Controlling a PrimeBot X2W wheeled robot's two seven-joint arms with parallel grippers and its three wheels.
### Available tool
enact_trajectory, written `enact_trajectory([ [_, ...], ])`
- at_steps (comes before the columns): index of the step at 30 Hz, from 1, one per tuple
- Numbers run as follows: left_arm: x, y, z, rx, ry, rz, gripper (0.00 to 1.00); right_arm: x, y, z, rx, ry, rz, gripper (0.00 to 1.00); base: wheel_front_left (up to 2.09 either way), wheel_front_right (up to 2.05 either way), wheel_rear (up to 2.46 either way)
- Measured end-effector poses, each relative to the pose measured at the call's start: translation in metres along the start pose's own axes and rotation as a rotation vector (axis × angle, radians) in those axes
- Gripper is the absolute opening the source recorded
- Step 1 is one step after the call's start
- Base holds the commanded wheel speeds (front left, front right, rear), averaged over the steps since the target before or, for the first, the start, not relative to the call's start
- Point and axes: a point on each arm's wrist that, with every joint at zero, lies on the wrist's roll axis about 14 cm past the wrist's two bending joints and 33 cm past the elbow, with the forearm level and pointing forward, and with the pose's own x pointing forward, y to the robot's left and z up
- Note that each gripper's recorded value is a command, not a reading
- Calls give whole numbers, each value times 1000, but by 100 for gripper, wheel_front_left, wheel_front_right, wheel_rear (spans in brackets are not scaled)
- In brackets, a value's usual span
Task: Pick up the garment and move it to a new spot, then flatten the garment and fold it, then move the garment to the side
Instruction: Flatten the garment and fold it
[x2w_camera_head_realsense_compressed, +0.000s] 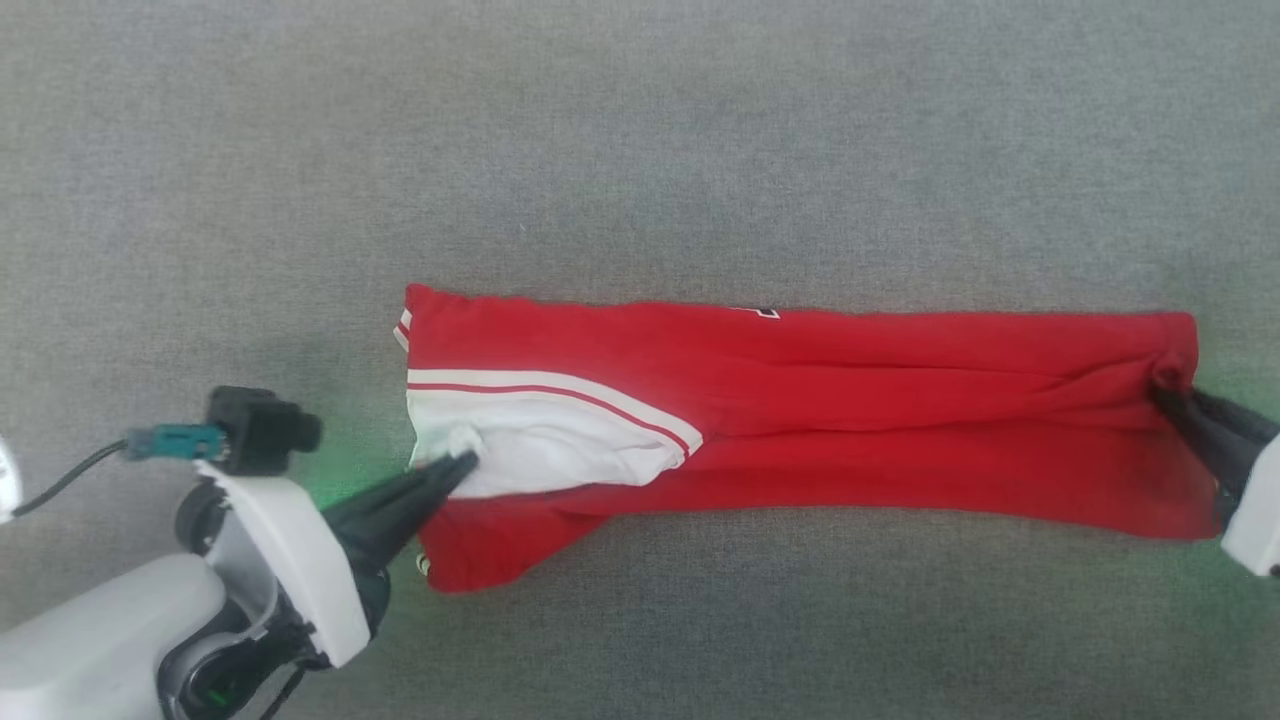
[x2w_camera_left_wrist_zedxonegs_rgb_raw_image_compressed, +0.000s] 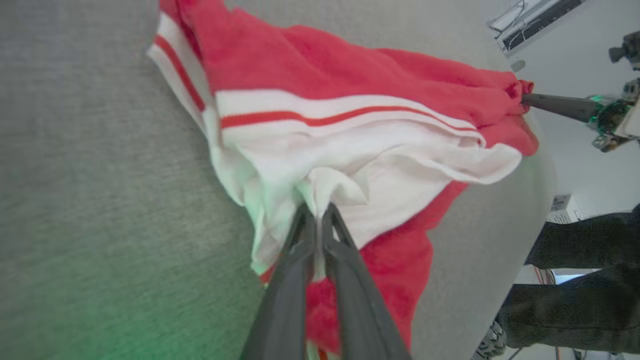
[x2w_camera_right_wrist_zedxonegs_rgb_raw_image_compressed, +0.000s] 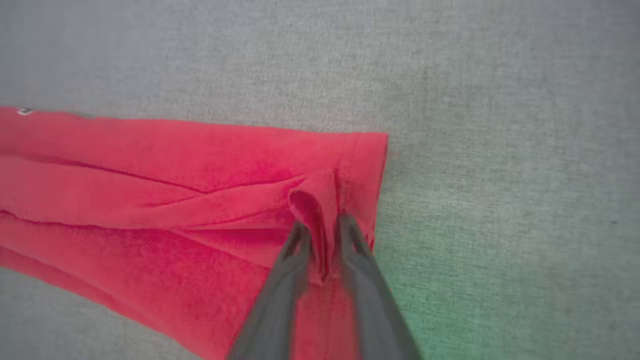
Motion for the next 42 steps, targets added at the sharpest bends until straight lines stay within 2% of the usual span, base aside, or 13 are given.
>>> enact_trajectory([
  [8,-22,2,11,-36,-154,47,100,-18,-5,18,56,-39,14,100,0,0,0],
  [13,-36,11,37,-90,-349,122,100,-14,-10,-3,99,71,-1,100,0,0,0],
  [17,-59,29,36,-93,-466,237,100,-7,-5,-11,108,140,8,100,0,0,0],
  [23,-91,48,40,5,-593,409,100,6,2,-12,107,191,7,100,0,0,0],
  [27,-116,53,56,192,-665,539,100,17,5,-8,105,204,-13,100,0,0,0],
  [31,-122,47,61,273,-702,600,100,23,7,-7,108,215,-28,100,0,0,0],
  [32,-123,46,64,272,-720,609,100,24,8,-9,111,224,-31,77,0,0,0],
  [33,-123,44,65,287,-723,615,100,25,8,-10,110,230,-33,40,0,0,0],
  [34,-123,43,65,301,-721,620,100,25,9,-11,108,238,-34,23,0,0,0],
  [35,-123,43,64,299,-723,624,100,26,10,-12,111,242,-32,0,0,0,0],
  [42,-114,43,68,336,-715,616,100,23,-1,-2,157,170,-66,0,0,0,0],
])
